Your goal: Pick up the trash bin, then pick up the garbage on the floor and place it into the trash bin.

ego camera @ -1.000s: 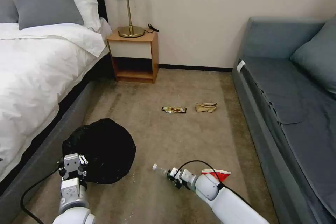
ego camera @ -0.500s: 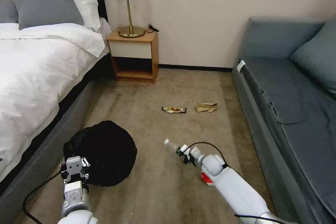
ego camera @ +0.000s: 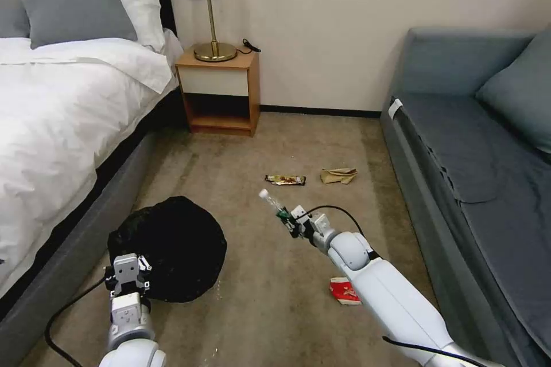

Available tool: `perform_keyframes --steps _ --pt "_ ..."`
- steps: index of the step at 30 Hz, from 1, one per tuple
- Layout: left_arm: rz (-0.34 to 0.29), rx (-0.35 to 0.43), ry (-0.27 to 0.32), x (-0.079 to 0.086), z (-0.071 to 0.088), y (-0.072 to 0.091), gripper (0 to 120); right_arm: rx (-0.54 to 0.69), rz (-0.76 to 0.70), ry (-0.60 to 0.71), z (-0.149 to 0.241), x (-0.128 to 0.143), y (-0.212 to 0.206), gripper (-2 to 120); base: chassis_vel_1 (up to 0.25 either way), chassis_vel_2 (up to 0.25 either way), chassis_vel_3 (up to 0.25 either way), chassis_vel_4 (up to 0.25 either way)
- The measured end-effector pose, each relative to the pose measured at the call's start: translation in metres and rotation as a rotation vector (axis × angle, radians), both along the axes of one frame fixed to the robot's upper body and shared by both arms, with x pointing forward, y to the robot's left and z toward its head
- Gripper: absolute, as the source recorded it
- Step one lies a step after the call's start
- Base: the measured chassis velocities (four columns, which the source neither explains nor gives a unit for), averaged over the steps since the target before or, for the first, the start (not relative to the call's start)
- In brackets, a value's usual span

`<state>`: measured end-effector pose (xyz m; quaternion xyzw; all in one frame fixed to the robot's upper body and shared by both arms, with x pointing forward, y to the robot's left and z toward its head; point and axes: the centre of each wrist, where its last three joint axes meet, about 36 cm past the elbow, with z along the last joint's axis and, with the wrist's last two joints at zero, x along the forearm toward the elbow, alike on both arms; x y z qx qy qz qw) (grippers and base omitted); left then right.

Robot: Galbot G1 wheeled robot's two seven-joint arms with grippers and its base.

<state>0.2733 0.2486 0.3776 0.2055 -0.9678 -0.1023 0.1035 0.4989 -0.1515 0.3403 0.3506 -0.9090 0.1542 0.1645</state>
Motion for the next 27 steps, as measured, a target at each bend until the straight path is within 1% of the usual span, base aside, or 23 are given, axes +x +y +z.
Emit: perform_keyframes --steps 2,3,4,5,6,7,9,10,11,12,13,15,20,22,27 --pt "-0.001 -0.003 0.001 0.001 -0.001 -0.002 4 0.029 0.047 -0.029 0.008 -0.015 0.011 14 0.0 0.0 0.0 0.0" --pt "-0.001 -0.003 0.001 0.001 -0.001 -0.002 4 0.029 0.047 -0.029 0.008 -0.015 0.011 14 0.0 0.0 0.0 0.0" --pt "0.0 -0.004 0.0 0.002 -0.002 -0.002 4 0.046 0.095 -0.059 0.012 -0.027 0.019 14 0.0 0.0 0.0 0.0" --pt "0.0 -0.004 -0.001 0.003 -0.002 -0.002 4 0.046 0.098 -0.061 0.013 -0.028 0.02 14 0.0 0.0 0.0 0.0" --pt "0.0 -0.005 -0.003 0.004 -0.002 -0.002 4 0.063 0.151 -0.078 0.02 -0.045 0.03 14 0.0 0.0 0.0 0.0" --pt "0.0 -0.005 -0.003 0.004 -0.002 -0.002 4 0.063 0.151 -0.078 0.02 -0.045 0.03 14 0.0 0.0 0.0 0.0" --pt "0.0 -0.008 -0.003 0.005 -0.003 -0.003 4 0.089 0.196 -0.089 0.029 -0.062 0.042 14 0.0 0.0 0.0 0.0" --pt "0.0 -0.008 -0.003 0.005 -0.003 -0.003 4 0.089 0.196 -0.089 0.029 -0.062 0.042 14 0.0 0.0 0.0 0.0" --pt "0.0 -0.01 -0.002 0.006 -0.003 -0.004 4 0.105 0.224 -0.093 0.036 -0.072 0.05 14 0.0 0.0 0.0 0.0" --pt "0.0 -0.012 -0.002 0.006 -0.004 -0.005 4 0.114 0.238 -0.095 0.04 -0.078 0.054 14 0.0 0.0 0.0 0.0" --pt "0.0 -0.012 -0.002 0.006 -0.004 -0.005 4 0.114 0.238 -0.095 0.04 -0.078 0.054 14 0.0 0.0 0.0 0.0" --pt "-0.002 -0.016 -0.001 0.007 -0.004 -0.007 4 0.131 0.278 -0.096 0.047 -0.091 0.066 14 0.0 0.0 0.0 0.0" --pt "-0.002 -0.018 0.0 0.007 -0.004 -0.008 4 0.142 0.31 -0.095 0.05 -0.101 0.078 14 0.0 0.0 0.0 0.0" --pt "-0.002 -0.019 0.003 0.006 -0.005 -0.008 4 0.159 0.33 -0.093 0.051 -0.106 0.092 14 0.0 0.0 0.0 0.0" --pt "-0.003 -0.022 0.008 0.005 -0.006 -0.009 4 0.158 0.336 -0.076 0.041 -0.105 0.111 14 0.0 0.0 0.0 0.0"
